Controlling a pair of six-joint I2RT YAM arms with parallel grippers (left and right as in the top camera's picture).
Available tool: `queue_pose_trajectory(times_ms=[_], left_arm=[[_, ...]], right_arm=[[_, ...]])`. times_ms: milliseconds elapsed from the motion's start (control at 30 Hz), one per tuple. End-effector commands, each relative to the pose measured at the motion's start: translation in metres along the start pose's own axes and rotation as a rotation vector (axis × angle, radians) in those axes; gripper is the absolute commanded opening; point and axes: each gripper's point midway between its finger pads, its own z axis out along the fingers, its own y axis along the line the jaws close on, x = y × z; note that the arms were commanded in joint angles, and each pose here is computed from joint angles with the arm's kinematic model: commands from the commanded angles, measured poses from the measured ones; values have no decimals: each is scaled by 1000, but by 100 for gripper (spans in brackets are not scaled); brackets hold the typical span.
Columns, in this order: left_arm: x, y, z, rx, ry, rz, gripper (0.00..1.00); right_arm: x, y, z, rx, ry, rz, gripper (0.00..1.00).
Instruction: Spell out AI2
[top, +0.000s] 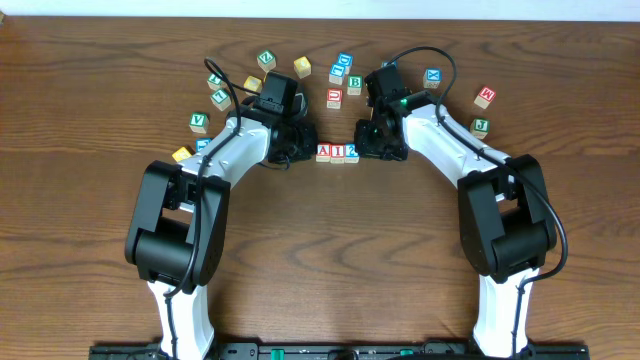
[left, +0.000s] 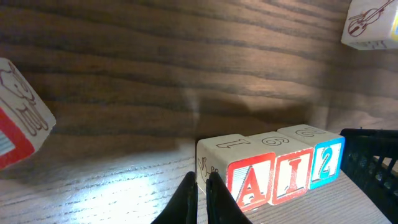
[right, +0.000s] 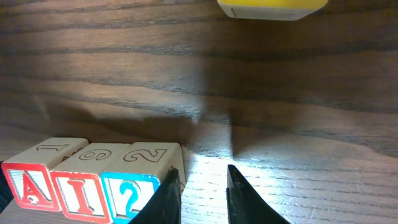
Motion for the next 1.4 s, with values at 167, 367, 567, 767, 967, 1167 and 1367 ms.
queue_pose_trajectory(times_ms=[167,367,567,767,967,1167,1367], left_arm=[[10,2,8,-14,30,26,8],[12,-3,10,-12,35,40,8],[11,0,10,-26,29,39,8],[11,0,10,-27,28,39,8],[10,2,10,-36,24,38,8],[9,4,10,-52,17,22,8],[8,8,10,-71,11,4,8]], right_arm=[[3,-1,5,8,6,0,20],[3,-1,5,8,7,-1,22],[3,-1,5,8,7,-1,24],[4,-8,5,39,6,5,21],[2,-13,4,43,7,16,20],[1,-14,4,48,4,19,20],[1,-18,4,64,2,30,20]])
